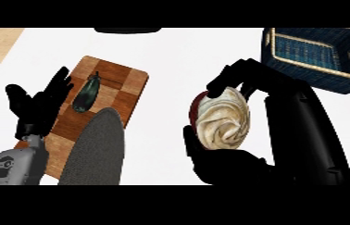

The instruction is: Pick the cupcake from the placemat and place it in the basket

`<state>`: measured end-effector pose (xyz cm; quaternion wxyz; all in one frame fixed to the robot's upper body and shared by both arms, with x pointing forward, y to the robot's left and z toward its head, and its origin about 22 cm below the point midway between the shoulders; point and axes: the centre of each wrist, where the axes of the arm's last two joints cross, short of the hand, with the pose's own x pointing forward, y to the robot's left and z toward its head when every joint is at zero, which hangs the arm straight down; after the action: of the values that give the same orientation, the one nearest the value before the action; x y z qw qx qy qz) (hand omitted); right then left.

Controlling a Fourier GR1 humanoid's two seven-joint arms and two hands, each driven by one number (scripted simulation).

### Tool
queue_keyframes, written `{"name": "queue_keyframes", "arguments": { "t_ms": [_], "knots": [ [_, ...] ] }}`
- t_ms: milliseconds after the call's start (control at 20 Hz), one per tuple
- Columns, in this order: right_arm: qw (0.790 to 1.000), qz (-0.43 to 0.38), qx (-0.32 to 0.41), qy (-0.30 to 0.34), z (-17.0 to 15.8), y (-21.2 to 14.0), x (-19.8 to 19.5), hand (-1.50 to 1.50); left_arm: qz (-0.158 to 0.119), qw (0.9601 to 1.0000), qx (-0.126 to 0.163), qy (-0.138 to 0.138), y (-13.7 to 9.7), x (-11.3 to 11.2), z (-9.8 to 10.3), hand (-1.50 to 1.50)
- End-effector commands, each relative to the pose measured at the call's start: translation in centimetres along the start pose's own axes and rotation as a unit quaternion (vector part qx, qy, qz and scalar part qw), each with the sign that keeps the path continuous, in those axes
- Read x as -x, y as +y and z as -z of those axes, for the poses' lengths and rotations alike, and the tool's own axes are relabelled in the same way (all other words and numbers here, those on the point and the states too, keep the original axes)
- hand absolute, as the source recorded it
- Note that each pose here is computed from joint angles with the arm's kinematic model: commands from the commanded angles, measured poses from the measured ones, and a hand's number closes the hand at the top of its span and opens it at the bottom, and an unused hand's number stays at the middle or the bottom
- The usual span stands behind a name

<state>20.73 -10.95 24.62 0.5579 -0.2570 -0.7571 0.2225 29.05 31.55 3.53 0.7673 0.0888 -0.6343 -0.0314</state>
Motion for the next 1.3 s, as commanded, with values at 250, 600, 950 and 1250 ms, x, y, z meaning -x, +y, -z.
{"name": "queue_keyframes", "arguments": {
  "t_ms": [250, 600, 950, 1250],
  "knots": [
    [0.996, -0.026, 0.075, 0.039, 5.8, -3.6, -4.3, 1.5, 0.005, 1.0, 0.004, -0.007, 0.3, 0.2, -0.2, 0.0],
    [0.985, -0.067, 0.139, 0.077, 12.5, -7.2, -1.9, 1.5, -0.001, 1.0, 0.008, -0.004, -0.8, -0.3, -0.1, 0.0],
    [0.971, -0.113, 0.176, 0.118, 15.8, -10.7, 2.2, 1.5, -0.007, 0.9998, 0.017, -0.01, -0.5, -1.6, 0.0, 0.0],
    [0.97, -0.11, 0.177, 0.128, 17.4, -13.3, 6.7, 1.5, -0.001, 1.0, 0.0, 0.002, -0.2, 0.1, -1.0, 0.0]
  ]
}}
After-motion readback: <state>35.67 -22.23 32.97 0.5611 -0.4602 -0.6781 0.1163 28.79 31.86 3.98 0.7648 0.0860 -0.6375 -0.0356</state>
